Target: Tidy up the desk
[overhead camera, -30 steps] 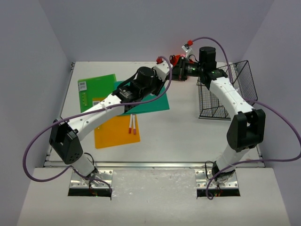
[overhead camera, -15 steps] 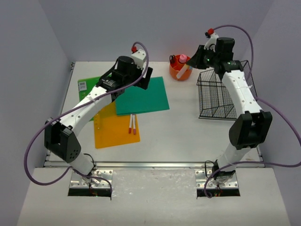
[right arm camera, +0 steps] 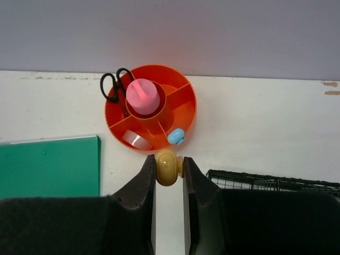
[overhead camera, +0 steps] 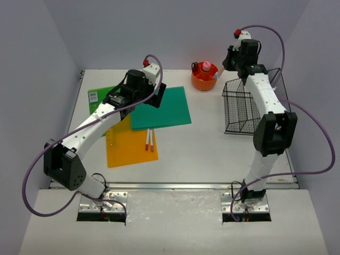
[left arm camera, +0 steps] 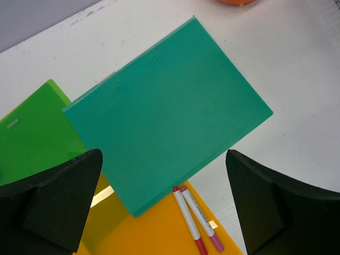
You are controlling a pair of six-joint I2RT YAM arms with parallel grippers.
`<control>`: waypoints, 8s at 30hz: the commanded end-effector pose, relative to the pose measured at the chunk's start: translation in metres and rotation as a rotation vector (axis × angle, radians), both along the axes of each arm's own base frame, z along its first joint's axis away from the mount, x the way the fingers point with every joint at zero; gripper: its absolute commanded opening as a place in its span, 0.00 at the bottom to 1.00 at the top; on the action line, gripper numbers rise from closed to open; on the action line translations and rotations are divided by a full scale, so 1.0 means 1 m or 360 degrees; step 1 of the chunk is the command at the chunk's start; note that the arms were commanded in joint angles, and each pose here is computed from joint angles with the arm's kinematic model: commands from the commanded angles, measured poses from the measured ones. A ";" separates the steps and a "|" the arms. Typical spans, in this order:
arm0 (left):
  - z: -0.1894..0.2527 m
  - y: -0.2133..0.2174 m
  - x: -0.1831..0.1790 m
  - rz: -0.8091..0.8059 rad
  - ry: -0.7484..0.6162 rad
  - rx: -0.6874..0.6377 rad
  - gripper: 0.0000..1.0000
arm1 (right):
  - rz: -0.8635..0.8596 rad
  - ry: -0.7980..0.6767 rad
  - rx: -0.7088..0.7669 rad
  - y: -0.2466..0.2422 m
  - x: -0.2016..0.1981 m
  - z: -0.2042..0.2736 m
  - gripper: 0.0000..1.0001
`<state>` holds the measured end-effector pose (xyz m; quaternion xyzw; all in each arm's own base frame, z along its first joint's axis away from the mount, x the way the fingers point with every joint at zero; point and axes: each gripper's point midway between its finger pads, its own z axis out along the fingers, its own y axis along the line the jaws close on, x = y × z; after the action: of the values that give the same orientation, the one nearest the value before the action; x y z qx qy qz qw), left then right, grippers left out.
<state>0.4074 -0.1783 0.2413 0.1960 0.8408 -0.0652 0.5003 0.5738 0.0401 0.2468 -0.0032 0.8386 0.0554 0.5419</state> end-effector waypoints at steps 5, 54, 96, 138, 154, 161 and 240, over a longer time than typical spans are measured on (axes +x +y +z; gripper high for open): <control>0.005 0.020 -0.001 0.0050 -0.0033 -0.0006 1.00 | -0.0066 -0.0345 0.0030 -0.006 0.043 0.052 0.00; -0.138 0.041 -0.093 -0.0013 0.0598 0.0053 0.55 | 0.0264 -0.0337 0.0151 0.035 -0.023 0.051 0.74; -0.219 0.045 -0.076 0.0451 0.0970 0.0145 0.00 | 0.0588 -0.0356 -0.0030 0.067 -0.099 0.041 0.78; -0.023 -0.001 -0.048 0.0305 0.1307 -0.1590 0.00 | 0.2120 -0.2100 -0.1399 0.369 -0.264 -0.020 0.40; -0.012 0.022 -0.028 0.0319 0.1076 -0.1503 1.00 | 0.1843 -0.2088 -0.1297 0.357 -0.243 0.023 0.00; 0.023 0.081 0.011 0.0543 0.0515 -0.1164 1.00 | 0.1455 -0.1349 -0.0724 0.272 -0.158 0.071 0.00; -0.117 0.016 -0.054 0.0184 0.0596 -0.0153 0.61 | 0.0288 -0.0931 0.0130 0.055 0.049 0.095 0.73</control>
<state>0.3683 -0.1497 0.1520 0.0779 0.9131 -0.1374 0.3758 0.6699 0.0863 0.2402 -0.0354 0.7085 0.1084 0.6964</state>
